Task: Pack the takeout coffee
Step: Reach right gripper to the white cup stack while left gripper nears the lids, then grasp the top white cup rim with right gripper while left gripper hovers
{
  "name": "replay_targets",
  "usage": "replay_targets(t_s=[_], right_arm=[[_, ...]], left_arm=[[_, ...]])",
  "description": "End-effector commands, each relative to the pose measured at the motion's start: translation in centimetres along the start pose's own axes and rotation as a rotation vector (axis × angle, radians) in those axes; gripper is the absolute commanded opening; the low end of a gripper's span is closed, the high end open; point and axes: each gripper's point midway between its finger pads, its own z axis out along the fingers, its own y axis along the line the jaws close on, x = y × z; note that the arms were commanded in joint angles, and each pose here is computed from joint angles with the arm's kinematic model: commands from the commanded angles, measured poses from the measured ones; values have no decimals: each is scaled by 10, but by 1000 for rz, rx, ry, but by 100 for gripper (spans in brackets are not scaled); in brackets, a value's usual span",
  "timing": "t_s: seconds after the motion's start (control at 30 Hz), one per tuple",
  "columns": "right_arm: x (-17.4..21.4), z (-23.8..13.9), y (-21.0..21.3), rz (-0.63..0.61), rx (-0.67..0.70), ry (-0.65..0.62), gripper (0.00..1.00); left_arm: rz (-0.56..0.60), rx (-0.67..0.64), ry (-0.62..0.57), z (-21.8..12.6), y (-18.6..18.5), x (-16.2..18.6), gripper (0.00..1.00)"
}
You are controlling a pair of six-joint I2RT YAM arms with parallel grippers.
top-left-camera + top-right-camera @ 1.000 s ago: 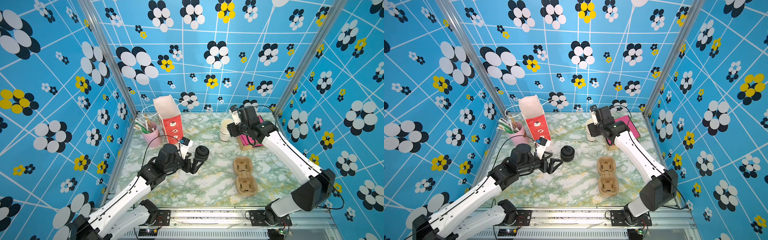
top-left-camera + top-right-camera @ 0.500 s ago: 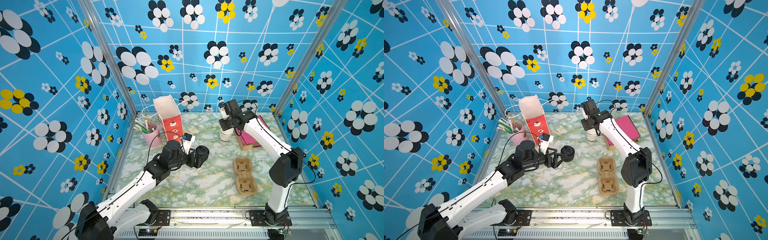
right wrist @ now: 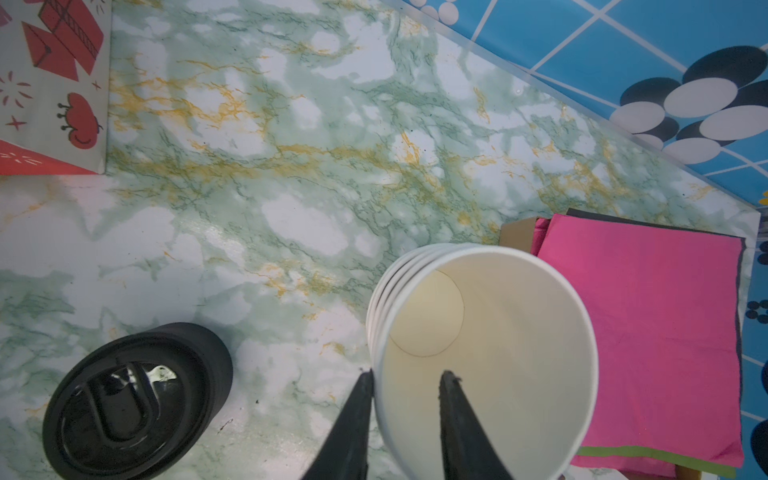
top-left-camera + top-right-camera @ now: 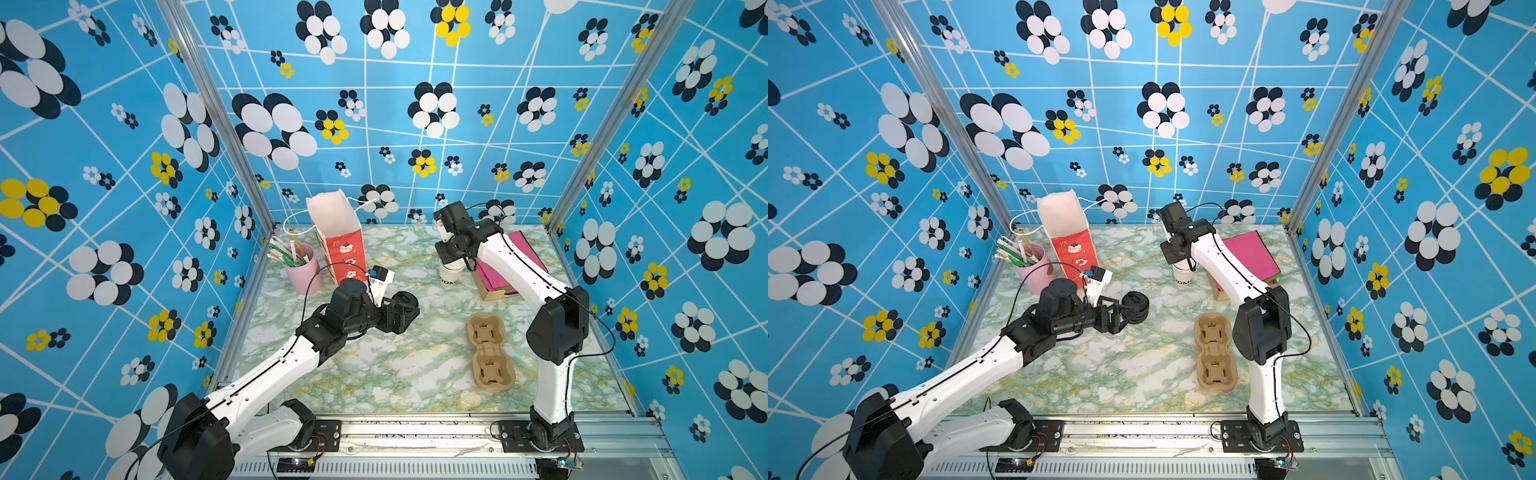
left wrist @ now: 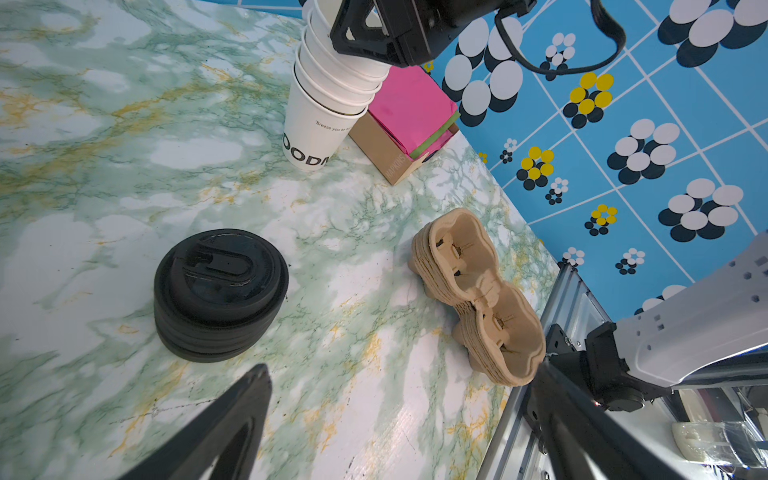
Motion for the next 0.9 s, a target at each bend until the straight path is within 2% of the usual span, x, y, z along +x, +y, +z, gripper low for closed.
replay_targets(t_s=[0.0,0.27,0.4,0.57,0.87], right_arm=[[2,4,2,-16,14,23,23],[9,11,5,-41,7,56,9],[10,11,7,-59,-4,60,0],[8,2,4,-77,-1,46,0],[-2,-25,-4,-99,4,-9,0]], left_arm=[[8,18,-33,2,-8,-16,99],[-22,-17,-44,18,-2,-34,99],[-77,-42,-65,28,7,-48,99],[-145,-50,-85,43,17,-63,100],[-217,-49,-34,82,32,-77,99]])
